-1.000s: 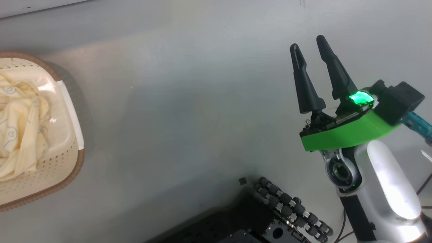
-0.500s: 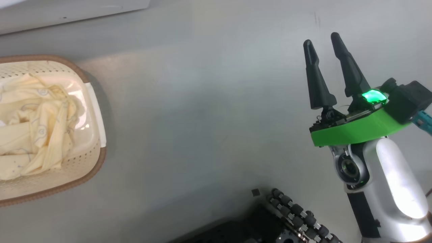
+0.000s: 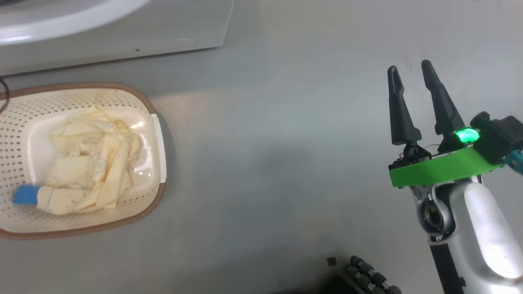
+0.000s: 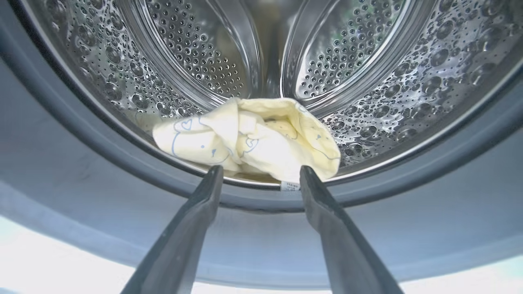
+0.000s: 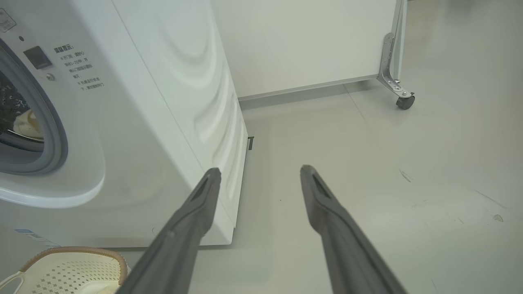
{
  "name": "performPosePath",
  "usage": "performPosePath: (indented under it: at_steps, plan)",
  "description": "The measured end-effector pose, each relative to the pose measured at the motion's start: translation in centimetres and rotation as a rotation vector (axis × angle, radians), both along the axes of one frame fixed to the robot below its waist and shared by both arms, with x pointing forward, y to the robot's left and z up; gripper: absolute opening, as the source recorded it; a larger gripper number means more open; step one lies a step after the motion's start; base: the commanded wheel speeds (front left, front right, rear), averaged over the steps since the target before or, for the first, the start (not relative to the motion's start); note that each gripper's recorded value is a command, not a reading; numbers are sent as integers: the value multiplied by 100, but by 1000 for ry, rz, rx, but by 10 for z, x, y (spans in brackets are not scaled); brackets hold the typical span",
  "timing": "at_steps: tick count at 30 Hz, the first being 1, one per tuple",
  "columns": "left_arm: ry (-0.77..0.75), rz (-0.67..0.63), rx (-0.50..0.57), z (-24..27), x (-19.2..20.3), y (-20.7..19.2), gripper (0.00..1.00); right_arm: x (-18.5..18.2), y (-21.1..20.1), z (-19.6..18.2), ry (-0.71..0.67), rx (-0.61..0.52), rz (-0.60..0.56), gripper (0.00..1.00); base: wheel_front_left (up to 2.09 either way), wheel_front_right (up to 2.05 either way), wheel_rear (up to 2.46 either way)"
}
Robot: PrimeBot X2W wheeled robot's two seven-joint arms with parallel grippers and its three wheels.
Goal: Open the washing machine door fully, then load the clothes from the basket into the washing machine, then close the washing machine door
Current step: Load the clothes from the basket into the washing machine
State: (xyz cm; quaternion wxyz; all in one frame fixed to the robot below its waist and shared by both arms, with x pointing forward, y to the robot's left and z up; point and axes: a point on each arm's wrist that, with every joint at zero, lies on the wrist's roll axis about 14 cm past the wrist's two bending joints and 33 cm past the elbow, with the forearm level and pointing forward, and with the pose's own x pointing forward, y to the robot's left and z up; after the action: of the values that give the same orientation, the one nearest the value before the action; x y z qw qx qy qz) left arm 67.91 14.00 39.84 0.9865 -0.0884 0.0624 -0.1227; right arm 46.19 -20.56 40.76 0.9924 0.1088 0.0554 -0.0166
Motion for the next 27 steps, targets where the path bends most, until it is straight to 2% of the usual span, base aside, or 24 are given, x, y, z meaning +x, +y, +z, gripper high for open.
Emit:
performPosePath:
  at_steps: [15,27]
  plan:
    - [-45,57,45,39,-122,9,100,-25,5,32,-46,-47,13,100,0,0,0]
    - [-59,138,68,67,-223,23,100,-46,26,59,-86,-88,79,100,0,0,0]
